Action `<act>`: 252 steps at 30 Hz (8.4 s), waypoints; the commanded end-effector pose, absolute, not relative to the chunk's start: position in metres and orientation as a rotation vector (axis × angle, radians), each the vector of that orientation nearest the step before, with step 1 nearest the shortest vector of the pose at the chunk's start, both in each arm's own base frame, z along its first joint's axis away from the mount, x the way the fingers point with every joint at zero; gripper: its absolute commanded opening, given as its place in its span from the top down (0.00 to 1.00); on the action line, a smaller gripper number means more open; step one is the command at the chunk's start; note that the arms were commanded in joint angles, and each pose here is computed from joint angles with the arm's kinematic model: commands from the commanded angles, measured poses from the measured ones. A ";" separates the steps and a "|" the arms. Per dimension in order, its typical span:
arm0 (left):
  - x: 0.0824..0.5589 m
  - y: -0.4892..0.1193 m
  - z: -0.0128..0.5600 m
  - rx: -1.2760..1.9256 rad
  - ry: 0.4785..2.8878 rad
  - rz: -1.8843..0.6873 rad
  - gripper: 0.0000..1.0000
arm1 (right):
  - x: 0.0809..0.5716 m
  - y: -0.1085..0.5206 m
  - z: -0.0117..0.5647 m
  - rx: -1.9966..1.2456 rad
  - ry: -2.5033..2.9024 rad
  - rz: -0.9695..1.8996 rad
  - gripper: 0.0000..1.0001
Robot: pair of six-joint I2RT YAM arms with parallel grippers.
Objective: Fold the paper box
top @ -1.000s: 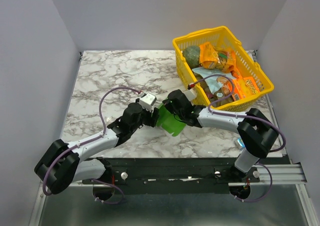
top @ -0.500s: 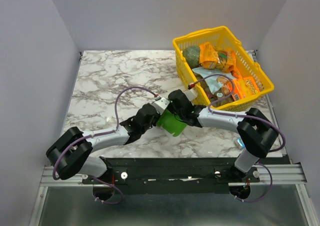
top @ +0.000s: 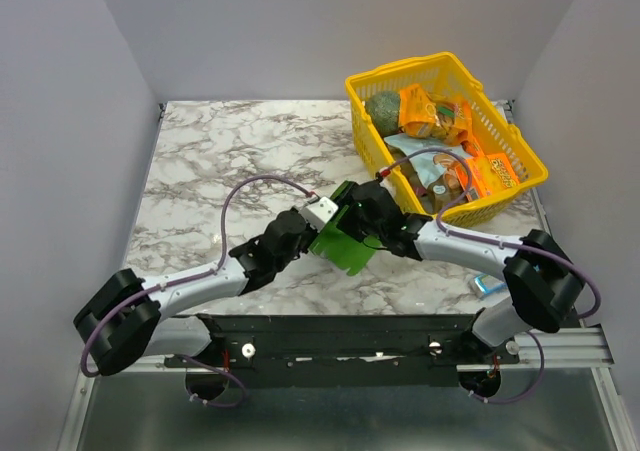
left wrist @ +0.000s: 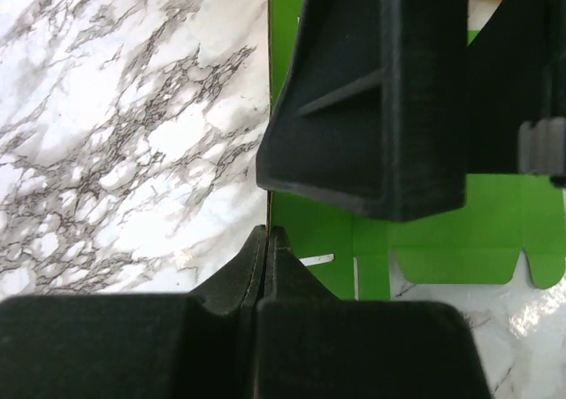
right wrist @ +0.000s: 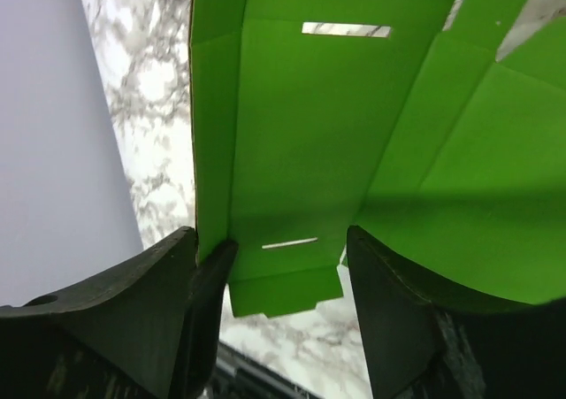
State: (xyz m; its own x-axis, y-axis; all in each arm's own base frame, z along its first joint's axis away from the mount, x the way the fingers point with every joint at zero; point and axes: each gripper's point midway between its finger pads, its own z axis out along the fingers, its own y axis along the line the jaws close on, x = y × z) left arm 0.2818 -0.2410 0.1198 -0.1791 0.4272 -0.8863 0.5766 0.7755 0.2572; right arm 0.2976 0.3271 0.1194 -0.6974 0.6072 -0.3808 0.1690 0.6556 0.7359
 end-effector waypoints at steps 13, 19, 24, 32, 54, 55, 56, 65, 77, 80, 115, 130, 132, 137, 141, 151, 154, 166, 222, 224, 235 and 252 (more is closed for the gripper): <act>0.251 -0.208 0.121 1.063 1.667 -0.046 1.00 | 0.250 0.269 0.170 0.276 2.282 1.037 0.24; 0.243 -0.207 0.115 1.126 1.658 0.012 1.00 | 0.246 0.281 0.181 0.285 2.311 1.131 0.25; 0.236 -0.205 0.106 1.184 1.672 0.102 1.00 | 0.261 0.298 0.182 0.418 2.302 1.207 0.30; 0.234 -0.204 0.116 1.159 1.641 0.107 1.00 | 0.283 0.311 0.165 0.544 2.278 1.136 0.31; 0.232 -0.201 0.121 1.153 1.621 0.151 1.00 | 0.357 0.149 0.106 0.692 2.174 0.495 0.31; 0.232 -0.201 0.121 1.153 1.620 0.152 1.00 | 0.360 0.146 0.111 0.670 2.167 0.485 0.31; 0.232 -0.201 0.120 1.155 1.620 0.153 1.00 | 0.362 0.149 0.118 0.644 2.160 0.498 0.31; 0.232 -0.210 0.110 1.213 1.623 0.142 1.00 | 0.319 0.208 0.165 0.548 2.174 0.955 0.31; 0.239 -0.220 0.108 1.266 1.621 0.179 1.00 | 0.263 0.274 0.134 0.582 2.281 1.271 0.38; 0.239 -0.221 0.105 1.284 1.627 0.187 1.00 | 0.262 0.293 0.134 0.555 2.298 1.291 0.39; 0.233 -0.235 0.110 1.218 1.646 0.130 0.55 | 0.287 0.327 0.088 0.584 2.368 1.245 1.00; 0.204 -0.238 0.180 0.684 1.650 -0.416 0.01 | 0.309 0.300 0.095 0.725 2.189 1.194 0.99; 0.200 -0.228 0.162 0.504 1.767 -0.490 0.01 | 0.314 0.293 0.100 0.758 2.157 1.179 1.00; 0.185 -0.218 0.113 0.246 1.965 -0.604 0.10 | 0.324 0.276 0.105 0.819 2.108 1.134 1.00; 0.174 -0.205 0.082 0.116 2.076 -0.616 0.12 | 0.323 0.265 0.099 0.885 2.100 1.094 0.99; 0.180 -0.186 0.062 -0.132 2.037 -0.642 0.18 | 0.325 0.261 0.103 1.036 2.068 1.207 1.00; 0.187 -0.178 0.056 -0.181 2.033 -0.581 0.23 | 0.322 0.264 0.108 1.051 2.072 1.274 1.00; 0.225 -0.199 0.122 -0.170 1.877 -0.687 0.27 | 0.313 0.263 0.113 1.061 2.073 1.329 1.00; 0.257 -0.224 0.110 0.217 2.034 -0.542 0.36 | 0.309 0.274 0.096 1.076 2.138 1.364 1.00; 0.259 -0.229 0.112 0.235 2.039 -0.548 0.36 | 0.308 0.274 0.094 1.080 2.144 1.367 0.99; 0.265 -0.239 0.113 0.336 1.996 -0.536 0.37 | 0.308 0.276 0.093 1.072 2.148 1.376 0.99; 0.276 -0.268 0.122 0.780 1.737 -0.419 0.44 | 0.308 0.280 0.094 1.037 2.156 1.401 1.00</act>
